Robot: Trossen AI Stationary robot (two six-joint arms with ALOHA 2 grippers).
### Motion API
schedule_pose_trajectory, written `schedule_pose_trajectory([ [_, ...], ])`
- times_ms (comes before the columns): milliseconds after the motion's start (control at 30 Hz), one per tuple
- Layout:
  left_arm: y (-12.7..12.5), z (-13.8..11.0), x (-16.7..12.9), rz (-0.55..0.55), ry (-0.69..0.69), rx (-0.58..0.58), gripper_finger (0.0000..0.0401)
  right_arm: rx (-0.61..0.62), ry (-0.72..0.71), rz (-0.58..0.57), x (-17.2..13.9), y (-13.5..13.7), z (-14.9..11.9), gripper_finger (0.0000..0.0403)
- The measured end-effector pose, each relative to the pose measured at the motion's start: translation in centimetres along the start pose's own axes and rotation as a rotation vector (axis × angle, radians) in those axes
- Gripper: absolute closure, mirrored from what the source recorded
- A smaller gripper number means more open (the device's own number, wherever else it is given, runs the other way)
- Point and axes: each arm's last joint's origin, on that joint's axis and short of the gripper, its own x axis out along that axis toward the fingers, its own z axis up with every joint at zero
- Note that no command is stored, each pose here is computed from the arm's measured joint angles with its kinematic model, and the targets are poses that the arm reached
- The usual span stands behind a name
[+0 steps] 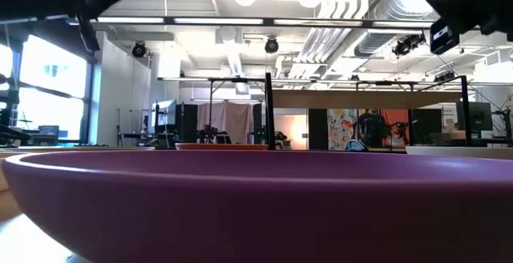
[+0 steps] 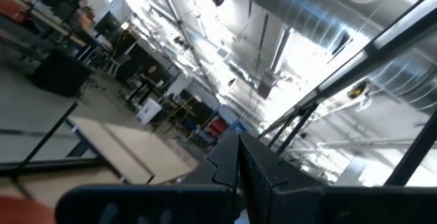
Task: Place and stack plates onto a shelf
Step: Put the white plate on the shelf
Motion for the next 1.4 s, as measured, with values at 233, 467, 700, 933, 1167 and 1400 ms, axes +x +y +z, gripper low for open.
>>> schedule_pose_trajectory([
  [233,-2.0,2.6,0.7,-0.008,-0.014,0.018,0.0398,0.031,-0.2,-0.053,-0.2,0.0,2.2,0.0309],
  [467,-3.9,4.5,2.2,0.033,-0.009,0.082,0.0398,0.024,-0.386,-0.056,-0.6,0.3,5.3,0.0309],
  [700,-5.8,5.9,4.2,0.044,0.009,0.158,0.0398,-0.008,-0.365,-0.188,-1.0,0.6,10.6,0.0309],
  [933,-7.1,6.7,5.8,0.044,0.022,0.258,0.0398,0.067,-0.077,-0.346,-1.0,0.8,14.3,0.0294],
  [1167,-6.9,6.0,6.3,0.072,0.078,0.306,0.0398,0.208,0.169,-0.416,0.6,1.2,15.2,0.027],
  [1400,-6.4,5.0,6.7,0.118,0.155,0.274,0.0398,0.402,0.383,-0.452,3.2,1.8,13.6,0.0267],
])
